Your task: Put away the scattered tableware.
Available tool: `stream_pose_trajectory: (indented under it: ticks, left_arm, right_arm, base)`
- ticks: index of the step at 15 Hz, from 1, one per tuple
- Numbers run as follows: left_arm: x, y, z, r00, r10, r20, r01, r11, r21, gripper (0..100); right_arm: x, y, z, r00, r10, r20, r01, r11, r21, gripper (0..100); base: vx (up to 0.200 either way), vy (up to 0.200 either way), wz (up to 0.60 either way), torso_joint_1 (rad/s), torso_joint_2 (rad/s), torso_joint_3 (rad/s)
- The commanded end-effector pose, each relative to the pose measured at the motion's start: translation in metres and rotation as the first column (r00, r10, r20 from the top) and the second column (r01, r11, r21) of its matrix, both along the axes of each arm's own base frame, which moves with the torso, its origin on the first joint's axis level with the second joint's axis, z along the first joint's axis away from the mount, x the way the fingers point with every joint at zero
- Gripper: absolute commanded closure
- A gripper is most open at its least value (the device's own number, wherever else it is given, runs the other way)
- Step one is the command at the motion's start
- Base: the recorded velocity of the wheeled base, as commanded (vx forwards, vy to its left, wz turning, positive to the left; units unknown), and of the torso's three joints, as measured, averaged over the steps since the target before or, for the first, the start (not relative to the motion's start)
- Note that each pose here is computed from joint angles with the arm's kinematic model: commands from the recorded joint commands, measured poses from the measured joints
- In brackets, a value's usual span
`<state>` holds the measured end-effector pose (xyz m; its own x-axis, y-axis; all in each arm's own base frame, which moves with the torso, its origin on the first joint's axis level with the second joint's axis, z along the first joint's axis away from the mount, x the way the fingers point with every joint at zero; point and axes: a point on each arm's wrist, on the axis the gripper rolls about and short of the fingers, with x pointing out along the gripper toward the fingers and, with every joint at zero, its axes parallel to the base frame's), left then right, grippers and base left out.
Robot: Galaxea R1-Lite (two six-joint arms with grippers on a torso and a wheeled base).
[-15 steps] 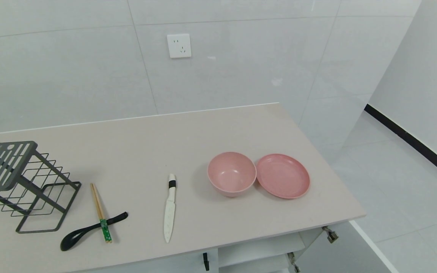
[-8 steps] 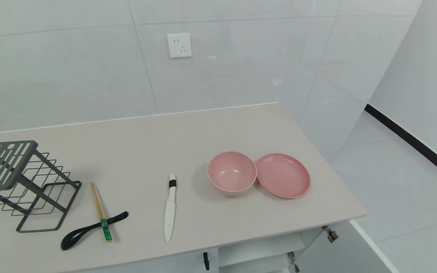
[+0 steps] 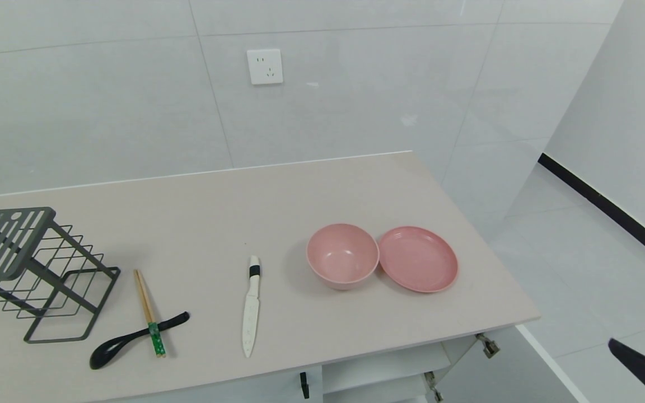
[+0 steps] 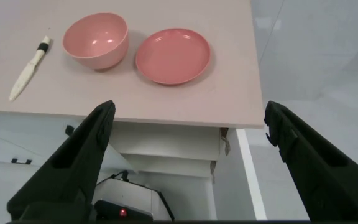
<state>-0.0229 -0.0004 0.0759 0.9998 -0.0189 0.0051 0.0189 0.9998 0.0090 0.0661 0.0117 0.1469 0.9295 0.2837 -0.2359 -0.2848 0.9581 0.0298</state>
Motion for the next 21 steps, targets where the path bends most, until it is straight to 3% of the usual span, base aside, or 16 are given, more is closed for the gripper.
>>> stream_pose_trajectory:
  ticks: [1, 5, 7, 14, 18, 21]
  left_arm:
    - [0.000, 0.000, 0.000, 1.000, -0.003, -0.001, 0.003, 1.000, -0.001, 0]
    - [0.000, 0.000, 0.000, 1.000, -0.003, -0.001, 0.003, 1.000, -0.003, 0]
    - [0.000, 0.000, 0.000, 1.000, -0.001, -0.001, 0.001, 1.000, -0.017, 0]
    - [0.000, 0.000, 0.000, 1.000, -0.001, 0.001, 0.001, 1.000, -0.021, 0]
    - [0.000, 0.000, 0.000, 1.000, -0.001, 0.001, 0.001, 1.000, -0.021, 0]
    - [0.000, 0.000, 0.000, 1.000, -0.004, -0.001, 0.004, 1.000, -0.020, 0]
  right_arm:
    - [0.045, 0.001, -0.026, 0.989, -0.016, -0.147, 0.011, 0.999, -0.033, 0]
    - [0.074, 0.000, -0.051, 0.984, -0.022, -0.175, 0.014, 0.999, -0.049, 0]
    - [0.086, 0.002, -0.066, 0.966, -0.008, -0.260, -0.010, 0.998, -0.069, 0]
    - [0.098, 0.002, -0.082, 0.945, 0.025, -0.325, -0.052, 0.996, -0.076, 0]
    - [0.124, 0.005, -0.099, 0.937, 0.090, -0.338, -0.114, 0.992, -0.054, 0]
    - [0.170, 0.009, -0.097, 0.957, 0.100, -0.272, -0.117, 0.992, -0.046, 0]
  base:
    - [0.000, 0.000, 0.00, 0.000, 0.00, 0.000]
    - [0.000, 0.000, 0.00, 0.000, 0.00, 0.000]
    - [0.000, 0.000, 0.00, 0.000, 0.00, 0.000]
    - [0.000, 0.000, 0.00, 0.000, 0.00, 0.000]
    - [0.000, 0.000, 0.00, 0.000, 0.00, 0.000]
    - [0.000, 0.000, 0.00, 0.000, 0.00, 0.000]
